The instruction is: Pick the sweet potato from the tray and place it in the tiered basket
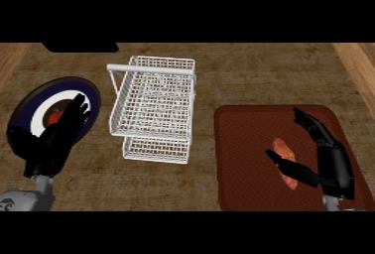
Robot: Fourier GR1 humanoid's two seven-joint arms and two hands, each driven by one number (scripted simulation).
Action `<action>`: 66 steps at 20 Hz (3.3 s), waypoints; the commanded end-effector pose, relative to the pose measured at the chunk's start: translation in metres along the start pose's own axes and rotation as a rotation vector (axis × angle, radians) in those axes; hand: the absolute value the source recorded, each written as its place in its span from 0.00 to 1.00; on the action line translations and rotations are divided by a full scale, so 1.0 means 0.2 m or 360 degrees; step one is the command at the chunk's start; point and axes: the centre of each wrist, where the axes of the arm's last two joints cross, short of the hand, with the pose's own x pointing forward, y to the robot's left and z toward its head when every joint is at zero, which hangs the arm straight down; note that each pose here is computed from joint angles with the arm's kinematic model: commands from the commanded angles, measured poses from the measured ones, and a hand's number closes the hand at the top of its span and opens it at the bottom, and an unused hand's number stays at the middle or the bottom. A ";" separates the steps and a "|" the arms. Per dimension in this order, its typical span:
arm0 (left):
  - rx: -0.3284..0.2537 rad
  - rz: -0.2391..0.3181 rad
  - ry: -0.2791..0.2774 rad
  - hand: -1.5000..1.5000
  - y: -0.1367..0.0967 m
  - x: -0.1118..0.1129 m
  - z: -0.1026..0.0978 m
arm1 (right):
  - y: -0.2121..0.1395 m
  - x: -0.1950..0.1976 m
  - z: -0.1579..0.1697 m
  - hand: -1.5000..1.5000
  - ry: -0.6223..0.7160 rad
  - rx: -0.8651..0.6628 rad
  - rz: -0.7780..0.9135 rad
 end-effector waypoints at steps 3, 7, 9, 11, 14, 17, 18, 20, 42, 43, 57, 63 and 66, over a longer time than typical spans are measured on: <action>0.0006 0.0026 0.0021 0.50 0.01 0.02 0.03 | -0.20 0.21 -0.03 0.00 -0.0086 0.0095 0.0566; -0.0008 0.0027 0.0022 0.50 -0.02 -0.02 0.03 | -0.36 0.29 -0.04 0.00 0.0051 0.0303 0.1093; 0.0038 0.0022 0.0014 0.50 -0.02 -0.01 0.04 | -0.37 0.31 0.02 0.00 0.0187 0.0562 0.1238; -0.0020 0.0015 0.0031 0.50 -0.02 -0.01 0.05 | -0.35 0.35 0.03 0.00 0.0318 0.0774 0.1396; -0.0008 0.0033 0.0048 0.50 -0.02 0.01 0.04 | -0.28 0.49 0.05 0.00 0.0438 0.0975 0.1480; -0.0012 0.0024 -0.0009 0.50 -0.05 0.02 0.05 | -0.17 0.64 0.01 0.00 0.0480 0.0972 0.1464; -0.0009 0.0009 -0.0009 0.50 -0.03 0.00 0.01 | -0.12 0.67 0.11 0.00 0.0472 0.0972 0.1442; -0.0015 0.0024 0.0005 0.50 -0.05 -0.05 0.03 | -0.08 0.72 -0.02 0.00 0.0534 0.0911 0.1462; 0.0004 0.0029 0.0000 0.50 -0.04 0.02 0.05 | 0.11 0.09 -0.04 0.00 0.0675 0.0662 0.1642; -0.0010 0.0044 0.0017 0.50 -0.02 0.06 0.09 | 0.14 0.10 0.07 0.00 0.0665 0.0648 0.1639; -0.0002 0.0022 0.0019 0.50 0.01 -0.05 0.04 | 0.10 0.00 0.01 1.00 0.0708 0.0989 0.1822; 0.0001 0.0025 0.0033 0.50 -0.03 -0.01 0.07 | 0.16 -0.10 0.03 1.00 0.0565 0.0953 0.1884; -0.0009 0.0035 0.0035 0.50 -0.02 -0.07 0.04 | 0.17 -0.07 0.00 1.00 0.0443 0.0855 0.1911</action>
